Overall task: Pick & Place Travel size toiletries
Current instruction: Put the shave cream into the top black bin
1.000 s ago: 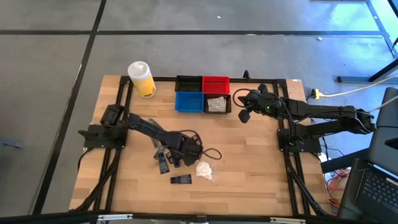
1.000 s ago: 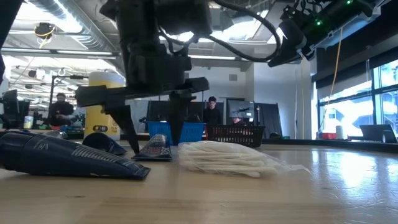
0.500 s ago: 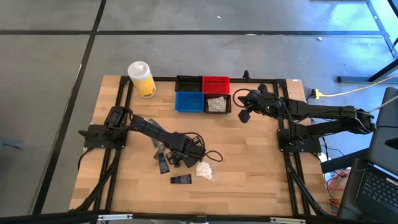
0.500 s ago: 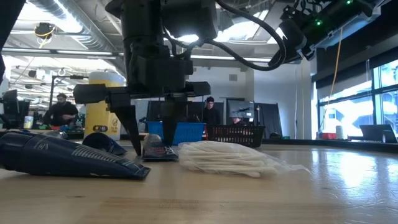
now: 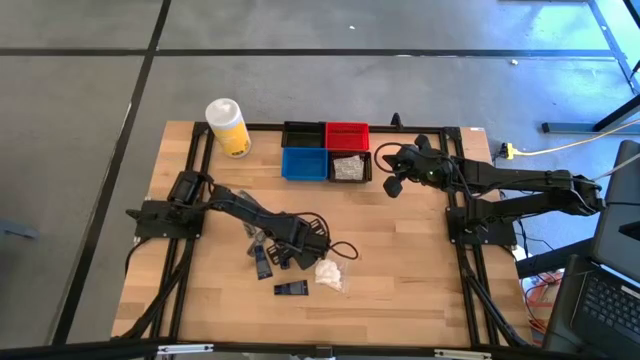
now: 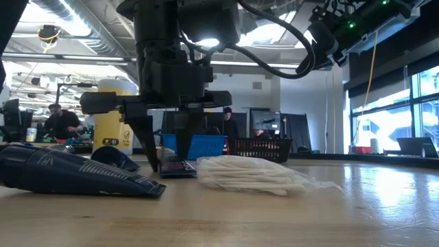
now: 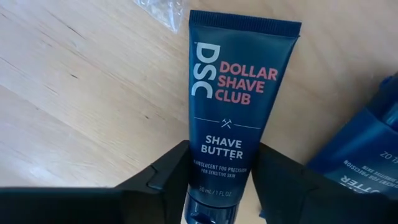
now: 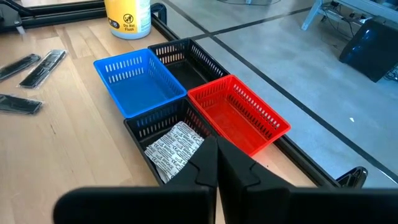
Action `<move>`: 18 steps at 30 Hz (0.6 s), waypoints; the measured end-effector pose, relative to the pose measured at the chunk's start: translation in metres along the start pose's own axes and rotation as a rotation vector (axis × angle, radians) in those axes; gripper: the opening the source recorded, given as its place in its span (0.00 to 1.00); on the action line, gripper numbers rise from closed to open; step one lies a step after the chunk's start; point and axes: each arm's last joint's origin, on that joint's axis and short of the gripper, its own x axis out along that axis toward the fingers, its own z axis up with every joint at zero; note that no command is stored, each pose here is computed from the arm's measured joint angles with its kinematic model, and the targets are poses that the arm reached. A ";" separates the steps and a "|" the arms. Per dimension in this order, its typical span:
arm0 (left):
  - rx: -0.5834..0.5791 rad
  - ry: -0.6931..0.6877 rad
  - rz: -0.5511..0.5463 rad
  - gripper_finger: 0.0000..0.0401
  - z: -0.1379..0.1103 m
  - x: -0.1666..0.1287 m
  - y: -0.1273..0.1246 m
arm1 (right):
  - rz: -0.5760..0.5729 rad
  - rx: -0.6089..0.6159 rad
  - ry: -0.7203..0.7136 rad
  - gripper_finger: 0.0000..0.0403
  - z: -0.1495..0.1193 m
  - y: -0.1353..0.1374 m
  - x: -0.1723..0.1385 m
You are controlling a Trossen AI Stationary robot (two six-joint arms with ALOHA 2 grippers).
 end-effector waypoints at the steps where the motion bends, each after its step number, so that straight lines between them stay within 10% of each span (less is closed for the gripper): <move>1: 0.000 0.000 0.000 0.39 0.000 0.000 0.000 | 0.000 0.000 0.000 0.01 0.000 0.000 0.000; 18: -0.045 0.004 0.004 0.38 -0.001 -0.002 0.000 | 0.002 0.000 0.000 0.01 0.000 0.000 0.000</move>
